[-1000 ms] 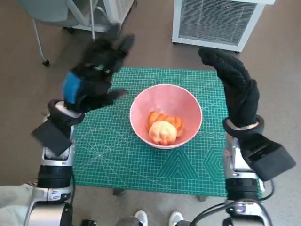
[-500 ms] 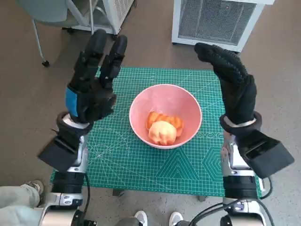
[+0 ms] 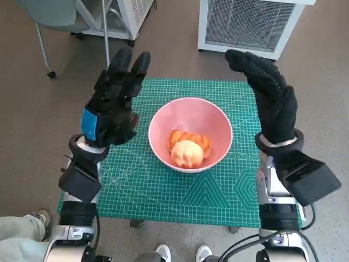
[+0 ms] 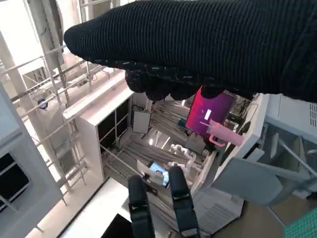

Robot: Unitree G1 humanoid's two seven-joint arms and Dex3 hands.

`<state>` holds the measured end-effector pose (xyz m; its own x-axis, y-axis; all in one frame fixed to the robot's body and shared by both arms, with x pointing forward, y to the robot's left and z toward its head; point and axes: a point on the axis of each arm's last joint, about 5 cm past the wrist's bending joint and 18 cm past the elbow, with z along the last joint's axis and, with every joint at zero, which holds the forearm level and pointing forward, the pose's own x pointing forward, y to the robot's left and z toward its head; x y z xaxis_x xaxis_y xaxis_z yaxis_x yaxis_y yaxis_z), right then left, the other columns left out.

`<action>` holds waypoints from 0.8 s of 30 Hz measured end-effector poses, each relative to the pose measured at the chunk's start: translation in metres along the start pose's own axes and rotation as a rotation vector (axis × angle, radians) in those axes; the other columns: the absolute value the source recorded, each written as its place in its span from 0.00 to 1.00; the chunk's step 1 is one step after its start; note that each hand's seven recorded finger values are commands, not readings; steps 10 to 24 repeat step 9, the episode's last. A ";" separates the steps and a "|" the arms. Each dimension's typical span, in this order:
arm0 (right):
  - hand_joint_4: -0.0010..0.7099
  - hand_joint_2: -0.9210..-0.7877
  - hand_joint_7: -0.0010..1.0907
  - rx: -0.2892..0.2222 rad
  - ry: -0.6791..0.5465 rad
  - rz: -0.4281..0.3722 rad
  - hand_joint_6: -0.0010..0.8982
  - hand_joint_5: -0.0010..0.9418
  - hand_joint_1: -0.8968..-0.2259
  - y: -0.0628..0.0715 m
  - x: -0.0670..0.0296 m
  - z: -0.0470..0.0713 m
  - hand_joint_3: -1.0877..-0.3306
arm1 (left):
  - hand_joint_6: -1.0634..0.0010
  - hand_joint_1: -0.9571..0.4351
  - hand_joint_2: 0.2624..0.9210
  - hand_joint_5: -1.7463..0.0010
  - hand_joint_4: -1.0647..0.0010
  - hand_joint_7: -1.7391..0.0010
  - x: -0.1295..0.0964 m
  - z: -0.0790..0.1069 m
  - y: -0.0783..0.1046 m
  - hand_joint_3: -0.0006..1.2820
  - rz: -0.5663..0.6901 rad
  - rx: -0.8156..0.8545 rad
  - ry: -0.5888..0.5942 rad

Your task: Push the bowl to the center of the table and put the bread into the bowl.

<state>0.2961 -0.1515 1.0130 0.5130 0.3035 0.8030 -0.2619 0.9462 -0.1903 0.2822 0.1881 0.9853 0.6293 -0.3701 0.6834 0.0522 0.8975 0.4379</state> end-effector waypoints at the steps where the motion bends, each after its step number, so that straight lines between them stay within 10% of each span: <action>1: 0.38 0.00 0.61 0.000 0.000 0.000 0.00 0.02 0.33 0.000 0.0000 0.000 0.38 | 0.75 0.24 1.00 1.00 0.84 0.98 0.000 0.000 0.000 0.43 0.001 0.001 0.001; 24: 0.38 0.00 0.61 -0.001 0.003 -0.004 0.00 0.02 0.32 0.000 0.0000 0.000 0.38 | 0.72 0.24 1.00 1.00 0.84 0.98 -0.001 0.000 -0.001 0.43 0.017 0.034 -0.002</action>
